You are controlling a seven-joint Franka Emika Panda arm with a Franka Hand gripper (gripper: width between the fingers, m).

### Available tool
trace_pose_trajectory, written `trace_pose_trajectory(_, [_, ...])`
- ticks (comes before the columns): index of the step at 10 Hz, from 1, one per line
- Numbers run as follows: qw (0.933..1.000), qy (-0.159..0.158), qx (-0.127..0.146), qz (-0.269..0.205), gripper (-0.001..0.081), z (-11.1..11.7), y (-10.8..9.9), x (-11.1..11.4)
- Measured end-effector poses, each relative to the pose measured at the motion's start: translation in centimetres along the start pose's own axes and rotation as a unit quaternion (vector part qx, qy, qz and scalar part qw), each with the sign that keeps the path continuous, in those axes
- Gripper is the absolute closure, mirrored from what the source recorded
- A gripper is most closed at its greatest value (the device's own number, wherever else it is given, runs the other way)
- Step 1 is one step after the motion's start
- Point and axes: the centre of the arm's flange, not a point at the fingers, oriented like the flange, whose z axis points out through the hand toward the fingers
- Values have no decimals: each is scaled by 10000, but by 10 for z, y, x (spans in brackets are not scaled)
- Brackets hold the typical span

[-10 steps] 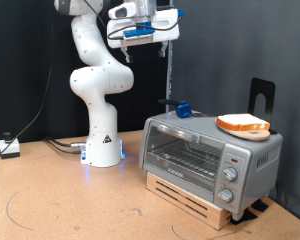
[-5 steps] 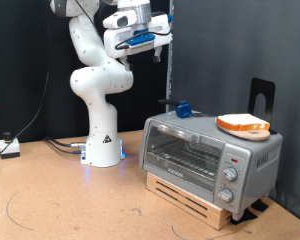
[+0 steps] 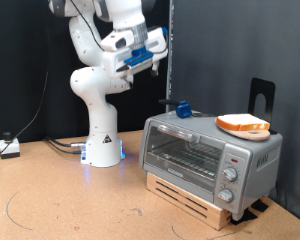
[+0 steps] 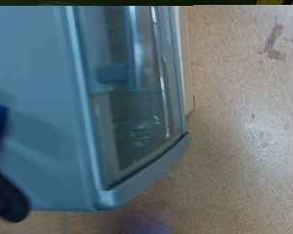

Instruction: Make a piece of toast with the oven

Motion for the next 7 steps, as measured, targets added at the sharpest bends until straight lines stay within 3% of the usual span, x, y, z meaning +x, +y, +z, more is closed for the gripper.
trace_pose_trajectory(3, [9998,74,-101,160,-1,37,1,14])
trace_pose_trajectory(5, [9997,96,-124,201,-1,43,0,18])
trace_pose_trajectory(7, [9988,157,384,250,-1,46,-6,20])
